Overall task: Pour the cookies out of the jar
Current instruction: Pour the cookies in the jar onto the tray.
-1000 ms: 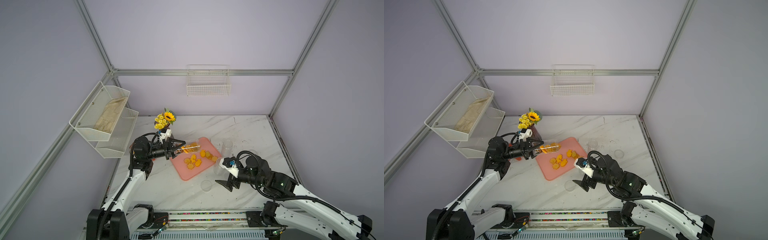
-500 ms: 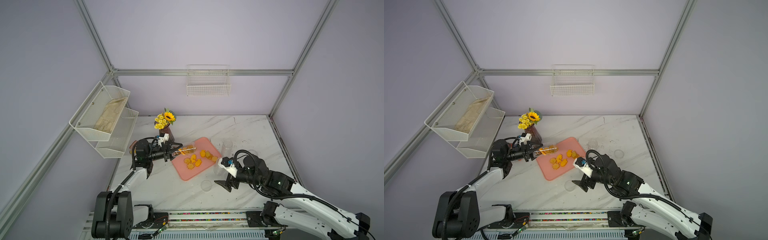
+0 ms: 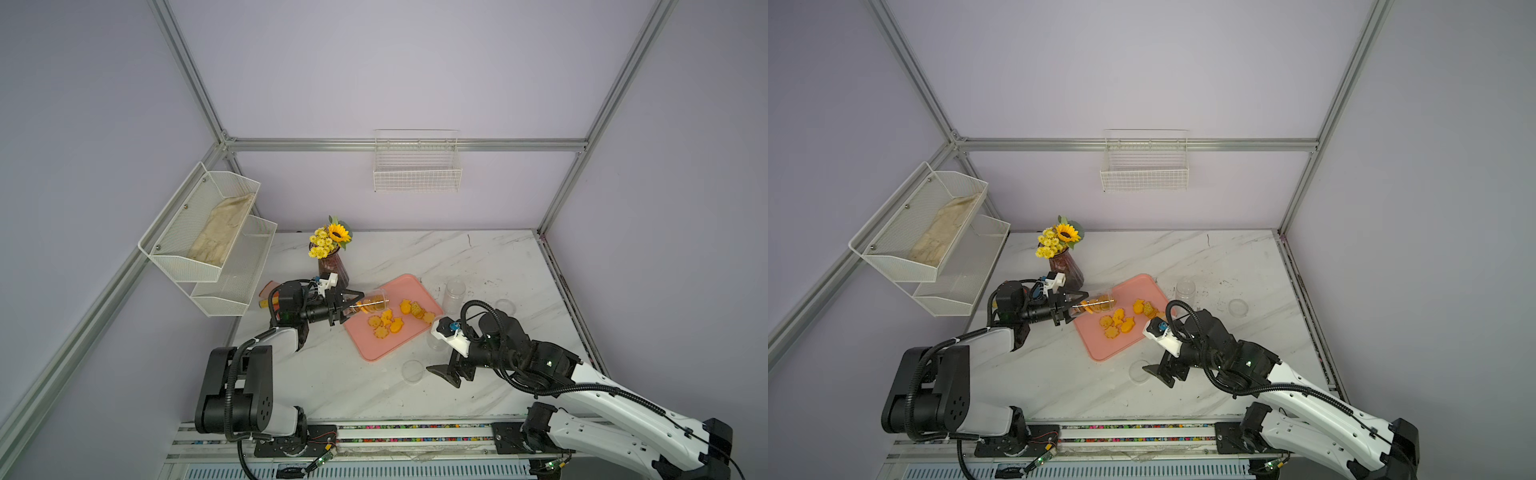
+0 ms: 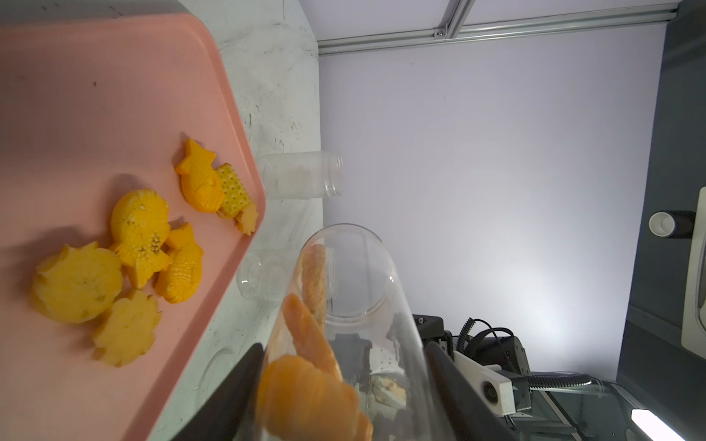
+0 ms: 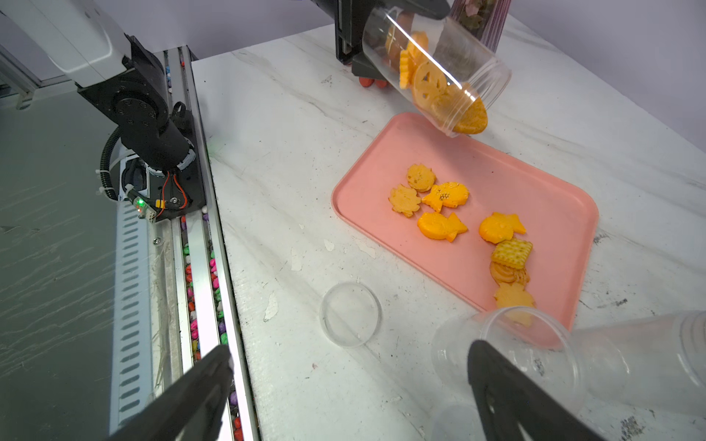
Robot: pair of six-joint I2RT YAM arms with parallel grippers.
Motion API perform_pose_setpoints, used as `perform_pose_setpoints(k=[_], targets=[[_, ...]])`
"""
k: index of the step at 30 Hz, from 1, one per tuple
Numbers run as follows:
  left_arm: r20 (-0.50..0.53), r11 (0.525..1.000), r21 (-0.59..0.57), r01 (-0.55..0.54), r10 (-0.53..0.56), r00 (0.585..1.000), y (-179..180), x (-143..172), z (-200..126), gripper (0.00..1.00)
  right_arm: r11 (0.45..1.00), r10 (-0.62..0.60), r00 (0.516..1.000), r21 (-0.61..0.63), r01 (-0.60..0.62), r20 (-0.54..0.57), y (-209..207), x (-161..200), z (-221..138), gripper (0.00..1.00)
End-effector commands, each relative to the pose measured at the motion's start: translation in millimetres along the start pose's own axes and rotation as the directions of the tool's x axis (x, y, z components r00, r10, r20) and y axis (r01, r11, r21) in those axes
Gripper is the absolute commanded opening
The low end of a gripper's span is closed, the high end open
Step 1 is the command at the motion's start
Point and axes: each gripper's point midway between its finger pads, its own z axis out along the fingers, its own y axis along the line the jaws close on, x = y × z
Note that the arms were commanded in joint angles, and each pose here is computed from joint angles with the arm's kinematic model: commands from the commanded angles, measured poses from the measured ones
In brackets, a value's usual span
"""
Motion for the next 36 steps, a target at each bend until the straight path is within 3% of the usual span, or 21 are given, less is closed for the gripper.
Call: perform_pose_setpoints(k=[1,22,36], targets=[[0.025,0.997,-0.001,-0.079,0.079,0.997,7,-6,-3,0.57,1.0,0.013,1.0,-0.012,-0.014,-0.01,1,5,2,0.97],[0.132,0.994,-0.107,0.013,0.001,0.991,76,-42,-15,0.57,1.0,0.023,0.999,0.004,-0.023,-0.028,-1,18,6,0.97],[0.138,0.967,-0.25,0.037,-0.002,0.99,100,-43,-28,0.58,1.0,0.027,0.999,0.004,-0.027,-0.036,-4,21,15,0.97]])
